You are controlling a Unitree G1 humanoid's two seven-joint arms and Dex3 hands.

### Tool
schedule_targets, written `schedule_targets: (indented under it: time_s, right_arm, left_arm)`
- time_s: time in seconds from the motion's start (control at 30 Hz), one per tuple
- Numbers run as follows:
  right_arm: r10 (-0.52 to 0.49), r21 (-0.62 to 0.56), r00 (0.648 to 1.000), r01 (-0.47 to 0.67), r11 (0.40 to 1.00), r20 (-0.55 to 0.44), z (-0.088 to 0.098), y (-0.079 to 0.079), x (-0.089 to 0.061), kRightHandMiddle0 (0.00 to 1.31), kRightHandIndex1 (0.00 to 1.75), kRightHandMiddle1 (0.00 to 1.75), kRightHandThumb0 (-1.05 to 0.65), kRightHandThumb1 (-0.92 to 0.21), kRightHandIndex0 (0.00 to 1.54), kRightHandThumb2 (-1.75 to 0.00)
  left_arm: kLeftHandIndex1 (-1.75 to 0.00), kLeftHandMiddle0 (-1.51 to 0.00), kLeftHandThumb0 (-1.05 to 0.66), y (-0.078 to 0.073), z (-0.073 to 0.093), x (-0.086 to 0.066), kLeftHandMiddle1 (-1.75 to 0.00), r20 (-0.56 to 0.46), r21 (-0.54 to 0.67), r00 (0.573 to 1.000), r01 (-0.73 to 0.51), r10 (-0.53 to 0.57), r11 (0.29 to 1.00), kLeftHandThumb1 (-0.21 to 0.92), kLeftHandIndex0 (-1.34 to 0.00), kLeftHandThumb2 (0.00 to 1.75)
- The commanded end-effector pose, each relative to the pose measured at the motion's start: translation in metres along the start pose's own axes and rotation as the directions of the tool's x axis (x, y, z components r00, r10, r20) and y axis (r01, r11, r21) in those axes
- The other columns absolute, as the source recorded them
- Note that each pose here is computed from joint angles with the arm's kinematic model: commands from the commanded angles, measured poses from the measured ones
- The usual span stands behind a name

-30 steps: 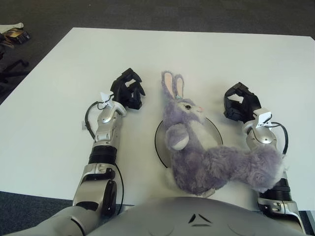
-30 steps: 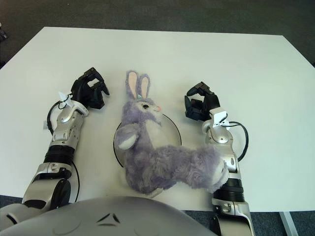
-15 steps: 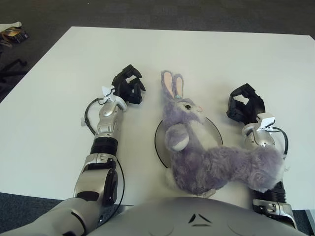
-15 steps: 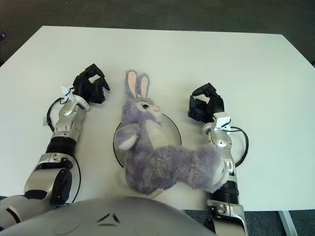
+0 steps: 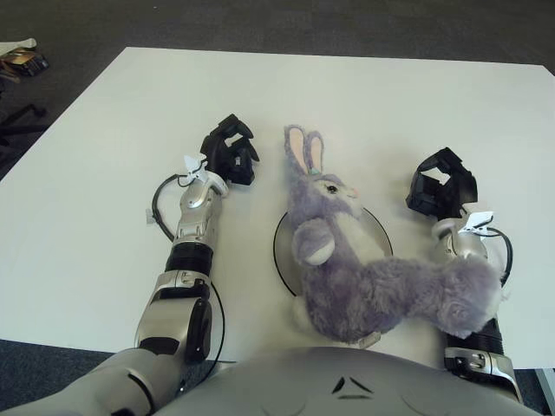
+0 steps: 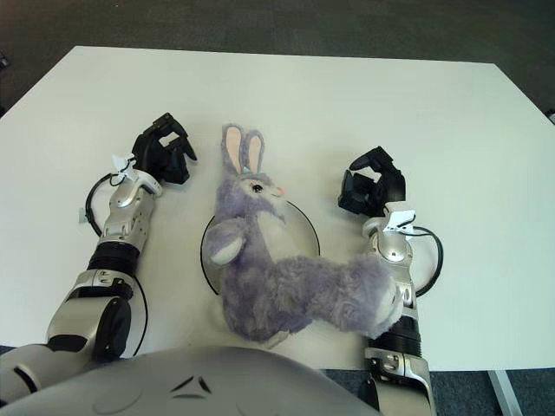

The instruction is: Put the doll into the plate.

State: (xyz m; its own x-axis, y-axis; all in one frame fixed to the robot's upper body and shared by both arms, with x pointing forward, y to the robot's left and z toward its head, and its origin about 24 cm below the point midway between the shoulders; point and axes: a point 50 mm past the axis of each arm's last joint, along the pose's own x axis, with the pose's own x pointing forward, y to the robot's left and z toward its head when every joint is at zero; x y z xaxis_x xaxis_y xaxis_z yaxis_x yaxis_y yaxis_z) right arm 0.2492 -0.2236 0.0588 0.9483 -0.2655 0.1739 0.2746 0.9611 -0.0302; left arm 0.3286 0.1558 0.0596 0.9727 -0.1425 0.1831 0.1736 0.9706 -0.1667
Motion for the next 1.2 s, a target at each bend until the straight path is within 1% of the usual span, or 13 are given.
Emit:
schedule_targets:
  time_s: [0.0,0.23,0.53,0.87,1.17]
  right_arm:
    - [-0.033,0.027,0.996,0.035,0.999,-0.077,-0.023,0.0004,-0.017,0.69,1.75,1.75,-0.52,-0.22,1.3,-1.43]
    - [-0.035,0.035,0.998,0.037,0.999,-0.052,-0.0231,0.0011,-0.0169,0.71,1.75,1.75,-0.53,-0.2,1.3,-1.46]
    - [-0.039,0.039,0.998,0.04,0.998,-0.049,-0.0235,0.0025,-0.0168,0.73,1.75,1.75,-0.54,-0.18,1.31,-1.48]
    - [-0.055,0.023,0.995,0.058,0.998,-0.086,-0.024,0.0009,-0.0167,0.72,1.75,1.75,-0.53,-0.19,1.32,-1.47]
    - [-0.076,0.008,0.989,0.078,0.997,-0.13,-0.0241,-0.0004,-0.0164,0.71,1.75,1.75,-0.53,-0.21,1.31,-1.45]
  left_arm:
    - [-1.69,-0.9,-0.01,0.0045,-0.0136,-0.0063,-1.75,-0.073,0.01,0.997,-0.038,0.038,0.999,-0.08,-0.71,1.75]
    - [-1.68,-0.9,-0.01,0.0056,-0.0144,-0.0069,-1.75,-0.076,0.011,0.996,-0.051,0.051,0.999,-0.08,-0.72,1.75]
    - [-1.69,-0.9,-0.01,0.0074,-0.0147,-0.0081,-1.75,-0.088,-0.005,0.994,-0.066,0.065,0.998,-0.08,-0.72,1.75]
    - [-1.7,-0.9,-0.01,0.0051,-0.0139,-0.0099,-1.75,-0.054,-0.015,0.996,-0.074,0.073,0.997,-0.07,-0.71,1.75]
    - [-1.73,-0.89,-0.01,0.0058,-0.0142,-0.0116,-1.75,-0.079,-0.027,0.989,-0.13,0.127,0.991,-0.07,-0.69,1.75]
